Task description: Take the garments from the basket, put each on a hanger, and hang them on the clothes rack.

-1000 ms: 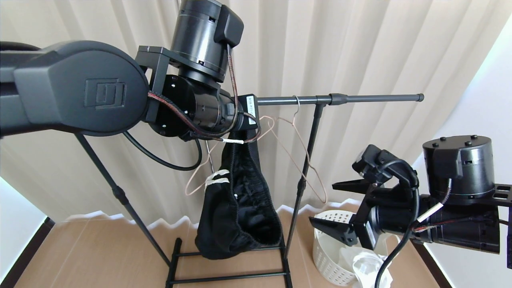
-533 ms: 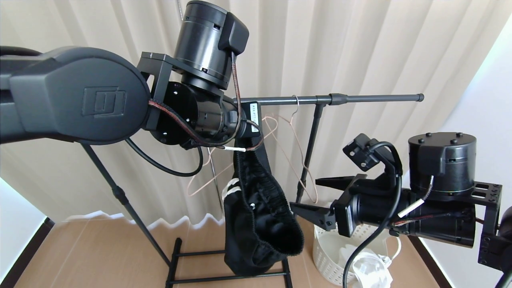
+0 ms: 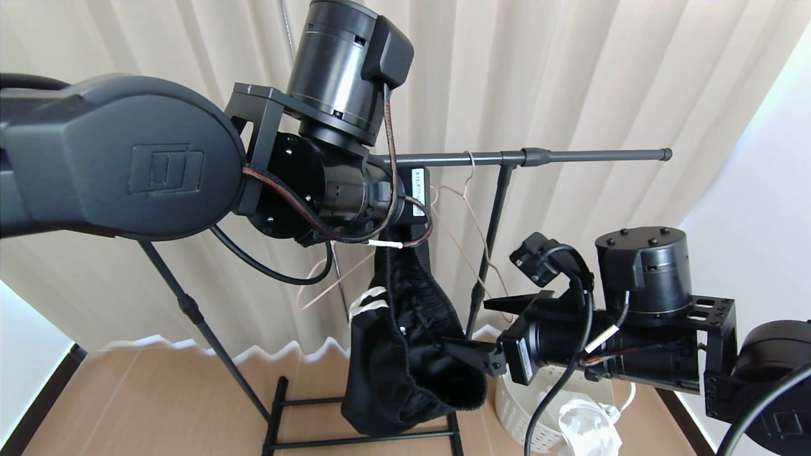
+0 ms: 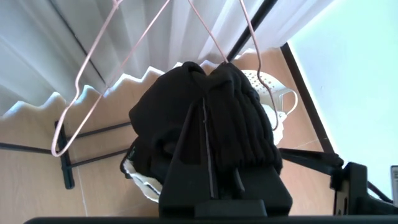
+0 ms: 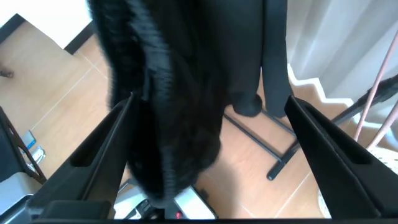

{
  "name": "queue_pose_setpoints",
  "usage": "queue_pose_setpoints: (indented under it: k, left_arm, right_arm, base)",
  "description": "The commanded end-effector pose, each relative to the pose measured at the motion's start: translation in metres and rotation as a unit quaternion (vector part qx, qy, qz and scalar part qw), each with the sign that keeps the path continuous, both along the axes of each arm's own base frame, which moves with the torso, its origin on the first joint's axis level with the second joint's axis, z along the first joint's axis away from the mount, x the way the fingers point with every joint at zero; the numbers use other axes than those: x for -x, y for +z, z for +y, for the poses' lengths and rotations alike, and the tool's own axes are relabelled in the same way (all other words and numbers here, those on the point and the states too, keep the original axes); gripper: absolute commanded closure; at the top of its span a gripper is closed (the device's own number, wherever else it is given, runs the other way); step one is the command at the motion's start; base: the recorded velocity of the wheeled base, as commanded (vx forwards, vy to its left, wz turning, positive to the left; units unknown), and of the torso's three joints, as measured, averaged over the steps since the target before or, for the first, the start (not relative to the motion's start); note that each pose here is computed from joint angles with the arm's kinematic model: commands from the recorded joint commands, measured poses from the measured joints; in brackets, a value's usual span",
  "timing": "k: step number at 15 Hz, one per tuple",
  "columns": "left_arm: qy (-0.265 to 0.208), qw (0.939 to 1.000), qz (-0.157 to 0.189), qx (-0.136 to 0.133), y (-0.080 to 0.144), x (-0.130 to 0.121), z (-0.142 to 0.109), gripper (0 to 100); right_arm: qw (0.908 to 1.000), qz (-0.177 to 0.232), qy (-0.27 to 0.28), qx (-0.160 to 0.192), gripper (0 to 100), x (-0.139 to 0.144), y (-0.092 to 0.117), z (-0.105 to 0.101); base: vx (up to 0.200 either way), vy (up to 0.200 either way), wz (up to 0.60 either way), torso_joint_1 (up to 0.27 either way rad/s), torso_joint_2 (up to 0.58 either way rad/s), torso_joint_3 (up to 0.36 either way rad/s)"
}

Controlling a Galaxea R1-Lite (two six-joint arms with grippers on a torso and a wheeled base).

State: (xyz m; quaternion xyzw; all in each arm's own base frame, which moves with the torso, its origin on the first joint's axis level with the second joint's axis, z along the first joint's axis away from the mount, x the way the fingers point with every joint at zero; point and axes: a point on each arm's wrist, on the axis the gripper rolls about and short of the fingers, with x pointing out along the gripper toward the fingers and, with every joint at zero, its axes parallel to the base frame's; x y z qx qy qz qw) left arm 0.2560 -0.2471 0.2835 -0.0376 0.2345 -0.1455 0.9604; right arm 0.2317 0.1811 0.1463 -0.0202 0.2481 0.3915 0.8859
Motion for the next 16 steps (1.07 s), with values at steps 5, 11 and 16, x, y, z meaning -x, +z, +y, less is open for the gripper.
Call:
queue_pose_setpoints:
  k: [5, 11, 16]
  left_arm:
    - [-0.001, 1.0, 0.0, 0.0, 0.001, 0.002, 0.002, 100]
    - [-0.001, 1.0, 0.004, -0.003, -0.002, 0.003, 0.002, 100]
    - [-0.004, 1.0, 0.004, -0.004, -0.002, 0.004, 0.0, 100]
  right_arm:
    - [0.9995, 0.019, -0.007, 0.025, 0, -0.008, -0.02, 0.013]
    - [0.9996, 0.016, -0.019, 0.01, 0, -0.011, -0.015, 0.014]
    - [0.9987, -0.003, -0.05, 0.006, 100, -0.018, -0.02, 0.018]
  base:
    - [0.0, 0.0, 0.0, 0.0, 0.0, 0.0]
    - [0.0, 0.0, 0.0, 0.0, 0.0, 0.0]
    - [0.0, 0.0, 0.0, 0.0, 0.0, 0.0]
